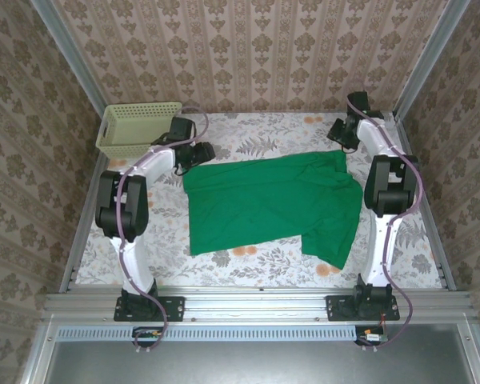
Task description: Fold the inside-out t-shirt
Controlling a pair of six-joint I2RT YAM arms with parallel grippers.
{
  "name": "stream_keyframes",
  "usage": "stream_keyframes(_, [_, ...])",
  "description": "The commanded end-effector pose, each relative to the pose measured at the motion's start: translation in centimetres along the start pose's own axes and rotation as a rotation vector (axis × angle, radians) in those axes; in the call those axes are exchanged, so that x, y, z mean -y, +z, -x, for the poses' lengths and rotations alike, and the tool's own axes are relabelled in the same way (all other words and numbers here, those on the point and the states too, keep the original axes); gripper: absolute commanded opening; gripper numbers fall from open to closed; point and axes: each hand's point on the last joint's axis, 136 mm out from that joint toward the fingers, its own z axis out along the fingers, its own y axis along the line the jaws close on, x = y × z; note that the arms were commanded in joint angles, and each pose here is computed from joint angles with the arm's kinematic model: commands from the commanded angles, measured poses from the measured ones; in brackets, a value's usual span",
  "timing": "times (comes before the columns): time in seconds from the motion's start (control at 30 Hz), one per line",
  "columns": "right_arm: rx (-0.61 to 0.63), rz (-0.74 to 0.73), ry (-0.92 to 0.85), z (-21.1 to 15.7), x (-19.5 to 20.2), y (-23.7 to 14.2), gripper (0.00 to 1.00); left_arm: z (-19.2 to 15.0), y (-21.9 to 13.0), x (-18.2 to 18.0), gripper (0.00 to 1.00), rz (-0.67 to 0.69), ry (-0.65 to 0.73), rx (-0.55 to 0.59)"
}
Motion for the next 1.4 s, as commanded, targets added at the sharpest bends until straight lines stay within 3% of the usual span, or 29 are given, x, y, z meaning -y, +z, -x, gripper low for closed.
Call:
stream_keyframes(0.0, [-0.04, 0.029, -0.01, -0.6, -0.8, 1.5, 0.4, -2.0, 2.3, -2.2, 0.6, 0.04, -0.026, -0.087])
stream_keyframes(0.27, [-0.139, -0.075, 0.11, -2.0, 3.1, 5.9, 0.37, -4.6, 4.1, -5.5, 0.58, 0.085, -0.087, -0.132])
stream_keyframes(0.57, [-0.12, -0.207, 0.269, -1.8, 8.9, 6.1, 0.3, -7.0, 3.0, -9.6, 0.59, 0.135, -0.189, -0.121])
stream_keyframes(0.7, [-0.097, -0.125, 0.244, -0.8, 7.5, 5.7, 0.28, -6.4, 2.6, -8.7, 0.59, 0.099, -0.175, -0.111])
stream_keyframes(0.83, [-0.026, -0.128, 0.179, 1.0, 6.4, 2.6, 0.28, -5.4, 2.3, -7.3, 0.59, 0.089, -0.132, -0.112])
stream_keyframes(1.07, [0.091, -0.048, 0.029, 2.1, 2.4, -2.9, 0.37, -4.1, 2.3, -4.7, 0.6, 0.071, -0.069, -0.113])
stream_keyframes(1.2, [0.008, 0.048, -0.027, -0.5, -1.3, -1.4, 0.4, -4.1, 2.4, -4.7, 0.6, 0.074, -0.075, -0.112])
stream_keyframes(1.37, [-0.094, 0.015, 0.009, -3.3, -1.5, 2.2, 0.4, -4.5, 2.4, -5.3, 0.6, 0.088, -0.084, -0.117])
